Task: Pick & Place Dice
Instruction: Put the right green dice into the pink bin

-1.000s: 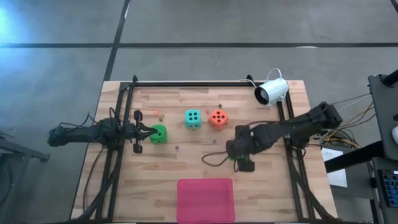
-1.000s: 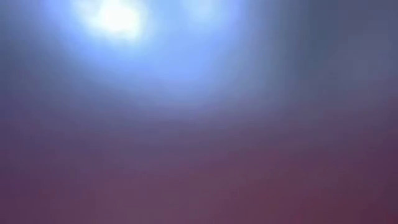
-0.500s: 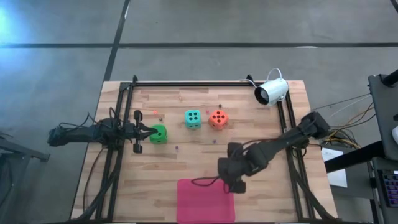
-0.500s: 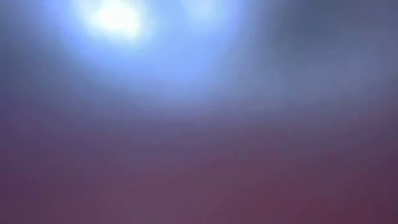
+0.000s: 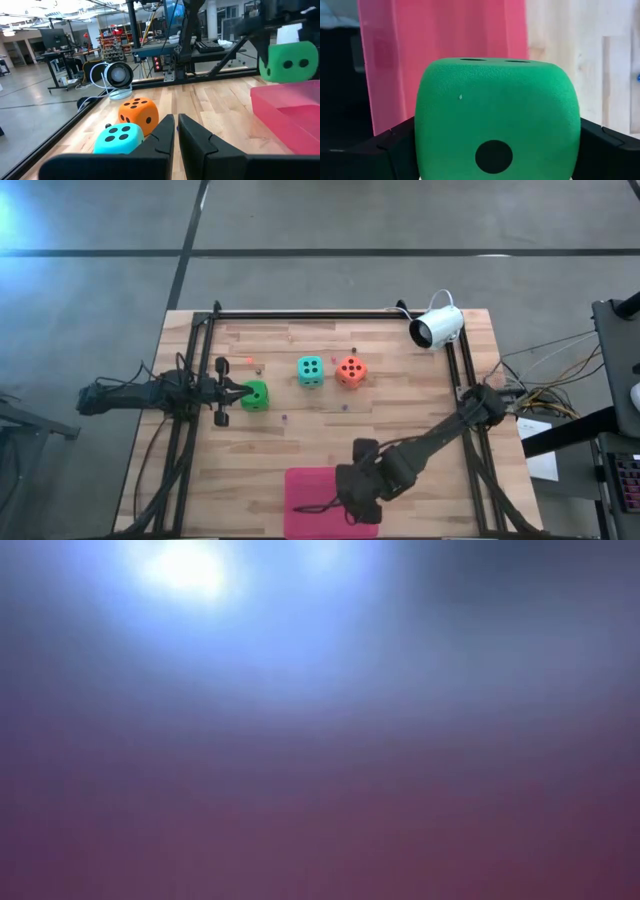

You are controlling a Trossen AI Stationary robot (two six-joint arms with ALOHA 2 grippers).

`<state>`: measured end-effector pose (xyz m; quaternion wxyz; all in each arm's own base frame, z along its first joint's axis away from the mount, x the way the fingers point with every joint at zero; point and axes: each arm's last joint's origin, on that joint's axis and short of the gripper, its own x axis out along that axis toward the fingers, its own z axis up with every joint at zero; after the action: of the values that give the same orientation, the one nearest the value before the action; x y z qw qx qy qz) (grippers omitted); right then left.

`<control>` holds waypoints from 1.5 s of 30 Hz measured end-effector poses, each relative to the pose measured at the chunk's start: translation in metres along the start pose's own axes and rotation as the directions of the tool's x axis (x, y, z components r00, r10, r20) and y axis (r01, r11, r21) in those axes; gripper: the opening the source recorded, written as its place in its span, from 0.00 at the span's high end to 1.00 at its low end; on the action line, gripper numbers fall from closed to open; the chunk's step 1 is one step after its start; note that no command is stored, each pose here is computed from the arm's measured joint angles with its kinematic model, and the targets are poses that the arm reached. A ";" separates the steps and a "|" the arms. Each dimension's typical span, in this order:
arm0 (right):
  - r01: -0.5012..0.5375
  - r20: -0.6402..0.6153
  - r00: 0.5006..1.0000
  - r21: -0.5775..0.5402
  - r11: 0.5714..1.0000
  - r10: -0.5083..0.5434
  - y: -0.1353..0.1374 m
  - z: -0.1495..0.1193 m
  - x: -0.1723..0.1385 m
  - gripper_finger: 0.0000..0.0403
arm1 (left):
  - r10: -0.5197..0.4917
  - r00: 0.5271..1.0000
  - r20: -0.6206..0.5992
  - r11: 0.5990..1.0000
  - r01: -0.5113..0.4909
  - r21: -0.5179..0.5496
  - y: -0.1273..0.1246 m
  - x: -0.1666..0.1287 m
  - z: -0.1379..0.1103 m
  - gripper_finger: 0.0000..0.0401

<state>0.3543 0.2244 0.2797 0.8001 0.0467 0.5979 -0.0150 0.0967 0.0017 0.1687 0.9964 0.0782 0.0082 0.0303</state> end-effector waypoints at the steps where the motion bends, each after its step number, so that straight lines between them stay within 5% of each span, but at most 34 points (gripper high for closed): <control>1: 0.003 -0.008 1.000 0.000 1.000 -0.003 0.003 0.002 0.003 0.11 | 0.000 1.000 0.000 1.000 0.000 0.000 0.000 0.000 0.000 0.93; 45: 0.045 -0.093 0.995 -0.027 0.999 -0.047 0.001 0.001 0.074 0.08 | 0.000 1.000 0.000 1.000 0.000 0.000 0.000 0.000 0.000 0.93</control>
<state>0.3767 0.2279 0.2097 0.7711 0.0235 0.6358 -0.0237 0.0967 0.0018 0.1687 0.9964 0.0782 0.0082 0.0304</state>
